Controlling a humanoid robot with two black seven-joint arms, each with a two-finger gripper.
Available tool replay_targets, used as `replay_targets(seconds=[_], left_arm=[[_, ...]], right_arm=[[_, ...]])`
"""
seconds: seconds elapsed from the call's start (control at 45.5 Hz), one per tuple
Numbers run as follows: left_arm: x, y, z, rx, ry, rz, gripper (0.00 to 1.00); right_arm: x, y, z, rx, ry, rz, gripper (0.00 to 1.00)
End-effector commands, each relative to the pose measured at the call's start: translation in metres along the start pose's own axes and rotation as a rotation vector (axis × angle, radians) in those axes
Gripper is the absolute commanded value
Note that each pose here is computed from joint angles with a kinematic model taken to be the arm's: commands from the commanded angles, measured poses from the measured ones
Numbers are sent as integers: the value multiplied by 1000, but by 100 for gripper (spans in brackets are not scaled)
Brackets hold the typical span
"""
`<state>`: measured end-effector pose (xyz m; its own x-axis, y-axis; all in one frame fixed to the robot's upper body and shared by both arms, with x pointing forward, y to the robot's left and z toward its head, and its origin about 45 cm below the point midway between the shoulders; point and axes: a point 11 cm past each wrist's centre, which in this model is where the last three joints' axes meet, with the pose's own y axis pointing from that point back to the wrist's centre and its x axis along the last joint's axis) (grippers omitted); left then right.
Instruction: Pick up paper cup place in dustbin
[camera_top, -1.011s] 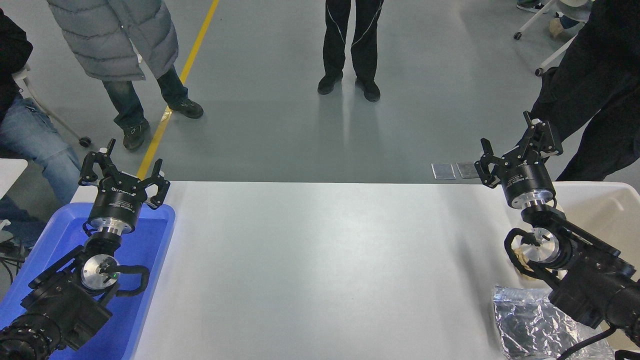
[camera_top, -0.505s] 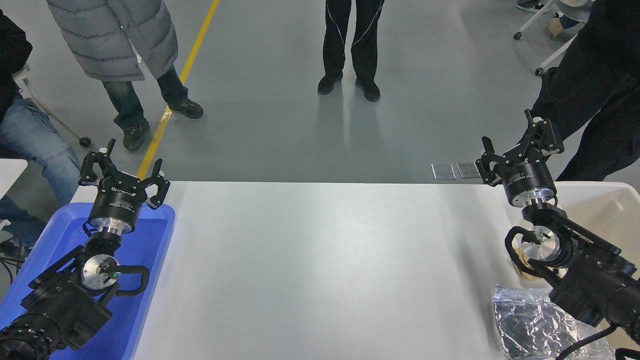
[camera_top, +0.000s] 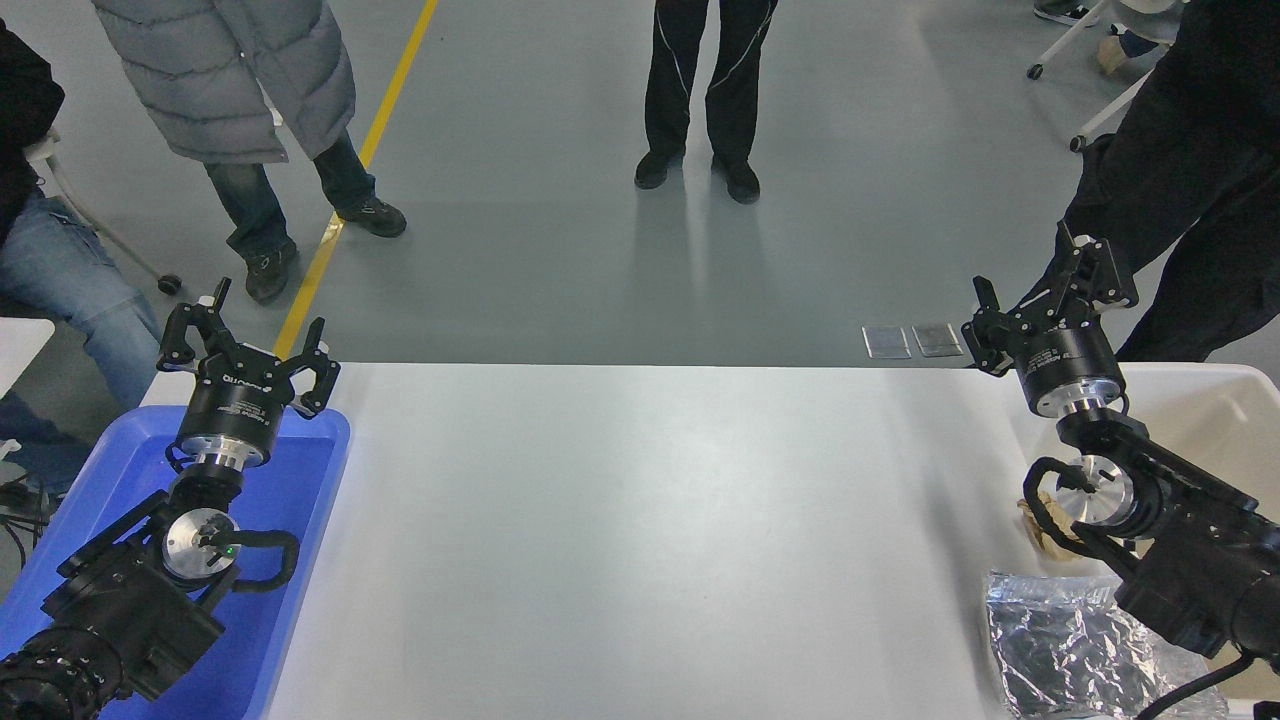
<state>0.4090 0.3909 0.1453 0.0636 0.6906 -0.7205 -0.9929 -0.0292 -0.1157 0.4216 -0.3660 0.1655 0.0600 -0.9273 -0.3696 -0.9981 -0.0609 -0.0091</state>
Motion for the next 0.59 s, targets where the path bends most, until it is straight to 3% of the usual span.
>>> replay_targets(seconds=[0.0,0.264,0.571], left_arm=[[0,0,0,-2,2,-2,98],[0,0,0,-2,2,-2,98],[-1,0,0,1,1,-2,98]], right_arm=[[18,11,-19,-180,312,-138,100],[7,22,-58,-531,789,-407,100],[-18,41,-114,-882,1079,-629,100]])
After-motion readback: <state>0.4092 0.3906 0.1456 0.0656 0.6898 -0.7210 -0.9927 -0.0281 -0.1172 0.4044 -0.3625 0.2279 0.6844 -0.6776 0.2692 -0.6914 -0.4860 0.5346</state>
